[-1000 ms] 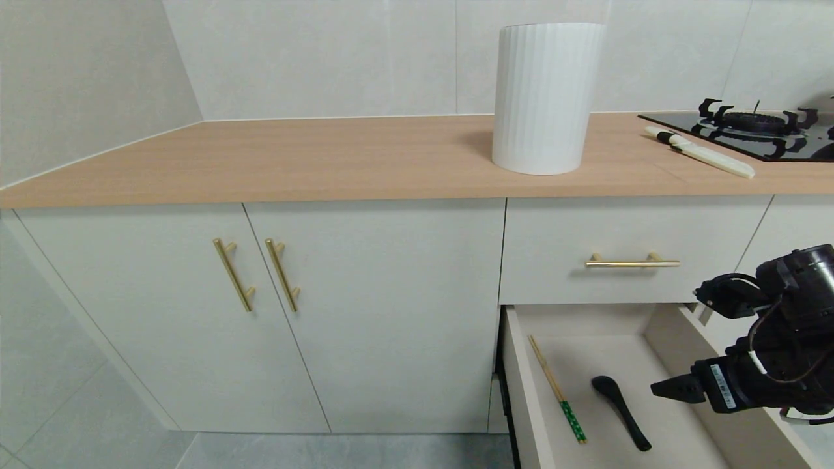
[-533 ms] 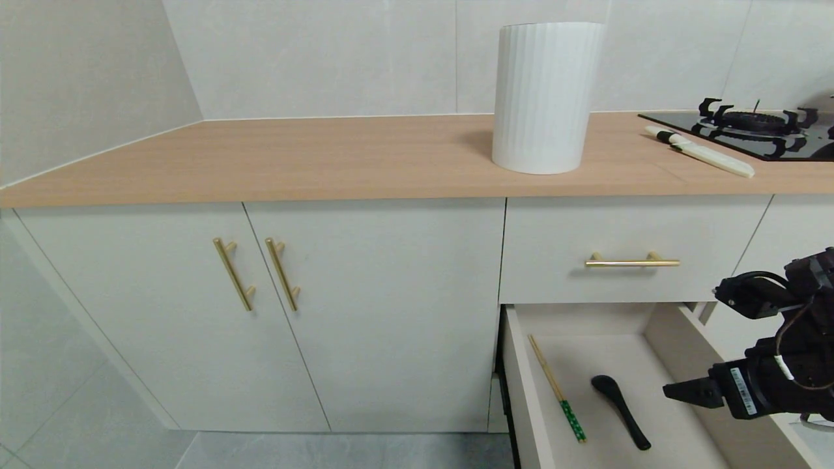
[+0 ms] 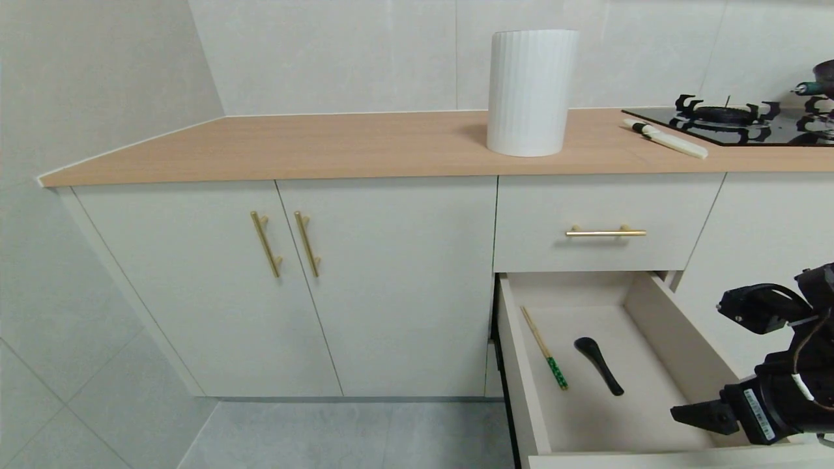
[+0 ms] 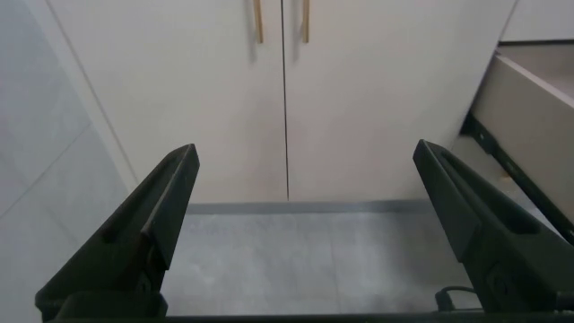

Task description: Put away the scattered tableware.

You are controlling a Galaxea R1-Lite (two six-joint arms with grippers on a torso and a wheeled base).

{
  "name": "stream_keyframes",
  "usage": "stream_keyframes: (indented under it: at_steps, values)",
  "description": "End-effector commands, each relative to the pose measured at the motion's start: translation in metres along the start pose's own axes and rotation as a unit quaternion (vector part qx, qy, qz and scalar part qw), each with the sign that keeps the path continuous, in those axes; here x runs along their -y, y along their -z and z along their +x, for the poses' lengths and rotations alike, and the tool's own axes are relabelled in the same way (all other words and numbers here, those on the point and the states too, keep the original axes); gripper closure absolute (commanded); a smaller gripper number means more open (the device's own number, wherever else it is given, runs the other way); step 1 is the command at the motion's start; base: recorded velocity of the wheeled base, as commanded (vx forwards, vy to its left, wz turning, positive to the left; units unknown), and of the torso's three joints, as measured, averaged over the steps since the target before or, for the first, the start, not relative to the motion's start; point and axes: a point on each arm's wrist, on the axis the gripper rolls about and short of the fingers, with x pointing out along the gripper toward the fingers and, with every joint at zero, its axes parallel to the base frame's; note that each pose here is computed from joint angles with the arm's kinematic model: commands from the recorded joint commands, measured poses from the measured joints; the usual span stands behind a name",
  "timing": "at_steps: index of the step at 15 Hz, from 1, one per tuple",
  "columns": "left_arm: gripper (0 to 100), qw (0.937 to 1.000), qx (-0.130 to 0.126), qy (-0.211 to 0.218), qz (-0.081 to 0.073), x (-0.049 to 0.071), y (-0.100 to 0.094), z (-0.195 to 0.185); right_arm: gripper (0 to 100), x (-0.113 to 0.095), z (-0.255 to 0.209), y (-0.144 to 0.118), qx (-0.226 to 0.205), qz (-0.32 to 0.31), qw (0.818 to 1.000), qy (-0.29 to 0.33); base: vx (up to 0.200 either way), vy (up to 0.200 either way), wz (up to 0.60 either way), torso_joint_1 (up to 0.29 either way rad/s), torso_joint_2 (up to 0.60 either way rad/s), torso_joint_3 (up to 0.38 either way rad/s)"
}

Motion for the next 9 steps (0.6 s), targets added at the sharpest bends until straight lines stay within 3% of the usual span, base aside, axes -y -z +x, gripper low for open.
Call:
stream_keyframes:
  at_steps: [1,6,9]
  values:
    - [0,1.0000,0.000,0.000,0.000,0.000,0.000,0.000,0,-0.002,0.000,0.001,-0.006,-0.005,1.000,-0.003,0.000,0.000,0.00,0.000,0.00,0.000]
    - [0,1.0000,0.000,-0.001,0.000,0.000,0.000,0.000,0,-0.023,0.002,0.018,-0.154,-0.064,0.985,-0.035,0.000,0.000,0.00,0.000,0.00,0.000]
    - [0,1.0000,0.000,-0.001,0.000,0.000,0.000,0.000,0,-0.026,0.025,0.014,-0.215,-0.056,0.975,-0.028,0.000,0.000,0.00,0.000,0.00,0.000]
